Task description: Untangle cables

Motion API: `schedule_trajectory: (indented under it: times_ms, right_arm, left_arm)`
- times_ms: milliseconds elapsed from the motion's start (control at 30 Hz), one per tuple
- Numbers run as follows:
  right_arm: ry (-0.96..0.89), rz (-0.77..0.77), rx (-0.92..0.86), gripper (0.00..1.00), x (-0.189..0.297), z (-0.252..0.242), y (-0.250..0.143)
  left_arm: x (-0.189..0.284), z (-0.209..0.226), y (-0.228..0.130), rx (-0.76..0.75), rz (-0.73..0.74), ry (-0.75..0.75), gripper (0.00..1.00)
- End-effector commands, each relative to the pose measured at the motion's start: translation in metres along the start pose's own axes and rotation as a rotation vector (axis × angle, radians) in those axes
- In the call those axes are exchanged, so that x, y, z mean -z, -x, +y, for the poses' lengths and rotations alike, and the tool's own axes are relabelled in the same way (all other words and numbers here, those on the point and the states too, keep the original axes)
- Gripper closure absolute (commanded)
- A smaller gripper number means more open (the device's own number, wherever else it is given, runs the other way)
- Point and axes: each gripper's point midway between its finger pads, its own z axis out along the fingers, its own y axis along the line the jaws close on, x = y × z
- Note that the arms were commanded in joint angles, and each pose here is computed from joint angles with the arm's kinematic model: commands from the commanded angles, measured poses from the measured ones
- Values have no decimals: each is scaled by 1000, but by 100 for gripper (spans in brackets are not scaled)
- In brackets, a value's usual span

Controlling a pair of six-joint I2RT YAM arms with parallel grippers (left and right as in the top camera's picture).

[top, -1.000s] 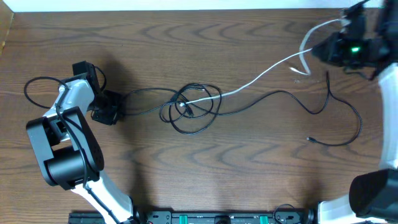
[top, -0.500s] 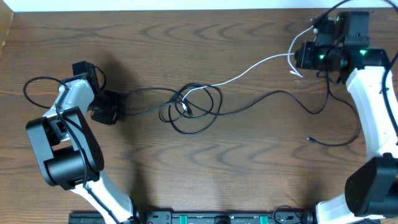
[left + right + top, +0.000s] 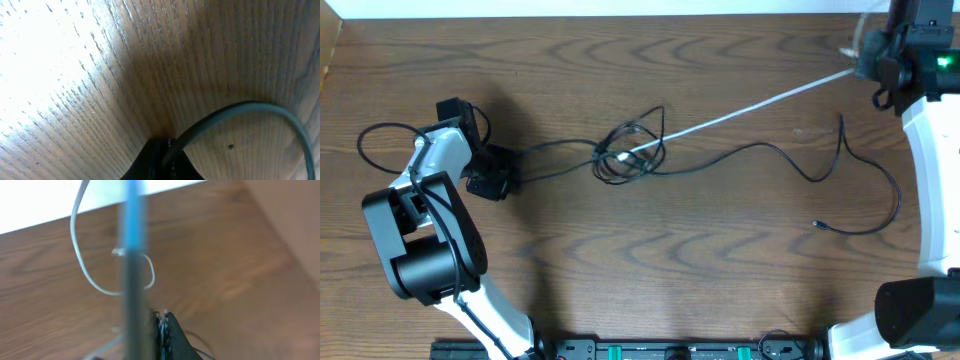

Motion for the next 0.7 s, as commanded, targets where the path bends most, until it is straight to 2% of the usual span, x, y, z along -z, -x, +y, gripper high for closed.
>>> schedule_trajectory:
  times_ms: [0,167,233,333,433,500,567,667]
  right_arm:
    - [-220,-71,-129,99,9,-50,15]
    - [62,16,-41,99,4,-3,2]
    - [95,41,-41,99,4,3,-3]
    - [209,94,-42,99,8,22,-13]
    - [472,185,-23,99,23,65,-31]
    - [628,230,4,99,35,89,-42]
    - [712,271,10,99,42,104,-53]
    - [738,316,31,99,43,116,-70]
  left_arm:
    - [-28,51,13,26,-50,203,92]
    - [-23,54,7,58,33,177,92]
    - [-17,49,9,46,69,131,93]
    - [4,28,12,-12,138,-15,93]
    - [32,3,12,-80,163,-161,91]
    - [54,-9,12,-118,142,-213,84]
    - [77,-19,9,-167,103,-245,73]
    - [104,-36,-1,-274,40,-287,40]
